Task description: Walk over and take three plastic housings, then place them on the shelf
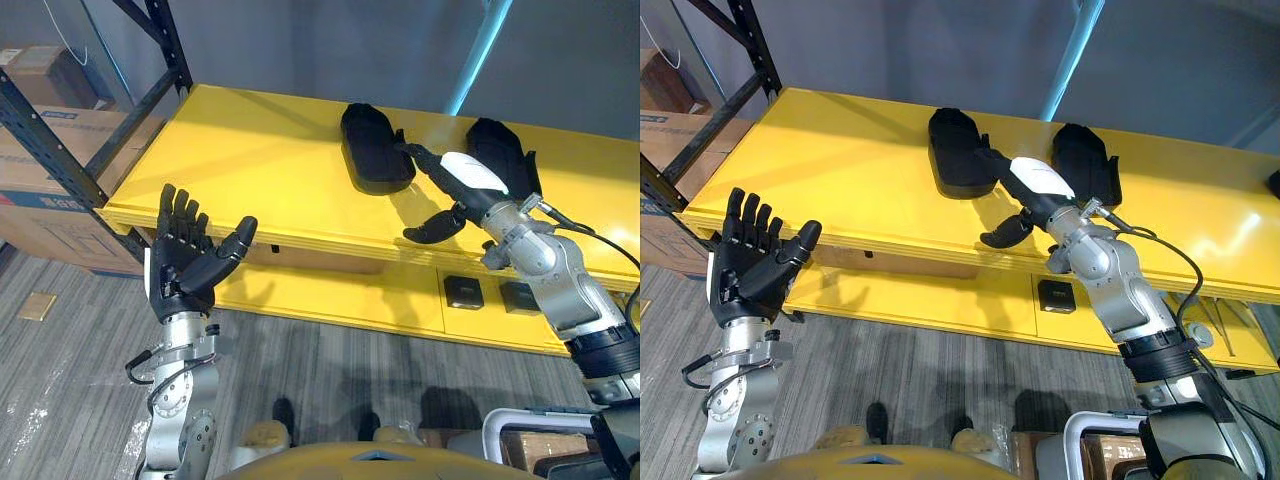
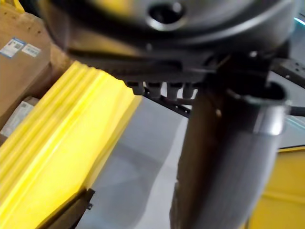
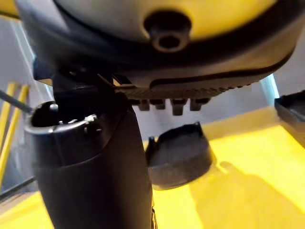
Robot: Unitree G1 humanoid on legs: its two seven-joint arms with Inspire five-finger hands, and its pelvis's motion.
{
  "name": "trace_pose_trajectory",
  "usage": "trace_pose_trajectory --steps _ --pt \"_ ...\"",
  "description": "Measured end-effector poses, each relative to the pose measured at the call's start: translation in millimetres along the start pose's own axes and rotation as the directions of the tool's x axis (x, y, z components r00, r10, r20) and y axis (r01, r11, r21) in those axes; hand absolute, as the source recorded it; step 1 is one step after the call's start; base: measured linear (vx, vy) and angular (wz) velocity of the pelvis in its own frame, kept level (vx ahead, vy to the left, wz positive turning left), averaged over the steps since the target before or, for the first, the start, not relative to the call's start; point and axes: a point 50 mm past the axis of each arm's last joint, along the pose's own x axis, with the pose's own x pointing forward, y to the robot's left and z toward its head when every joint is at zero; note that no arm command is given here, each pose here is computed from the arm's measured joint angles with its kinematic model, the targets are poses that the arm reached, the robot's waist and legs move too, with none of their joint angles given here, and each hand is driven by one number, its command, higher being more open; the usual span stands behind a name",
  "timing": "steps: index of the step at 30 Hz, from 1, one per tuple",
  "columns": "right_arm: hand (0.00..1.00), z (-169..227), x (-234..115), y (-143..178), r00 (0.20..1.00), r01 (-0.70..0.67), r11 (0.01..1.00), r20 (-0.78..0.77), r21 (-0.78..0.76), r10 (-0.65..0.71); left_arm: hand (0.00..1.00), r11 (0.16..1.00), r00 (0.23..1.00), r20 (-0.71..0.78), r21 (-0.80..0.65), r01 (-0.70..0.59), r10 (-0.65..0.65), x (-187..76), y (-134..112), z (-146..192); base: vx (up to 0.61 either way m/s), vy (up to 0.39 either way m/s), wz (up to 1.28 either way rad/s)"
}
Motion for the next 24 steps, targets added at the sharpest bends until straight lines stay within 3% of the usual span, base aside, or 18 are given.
trace_pose_trajectory --steps 7,24 --pt "1.0 -16.6 7.9 9.1 0.995 -0.047 0.999 -0.093 -0.014 0.045 1.0 1.0 1.0 -0.022 -0.003 0.012 -0.012 2.0 -2.8 -2.4 0.0 0.003 0.03" --pt "1.0 -4.3 32.9 23.5 0.995 0.001 0.997 -0.096 0.082 0.007 1.0 1.0 0.999 -0.024 -0.02 0.022 -0.022 3.6 -6.5 -3.7 0.0 0.008 0.04"
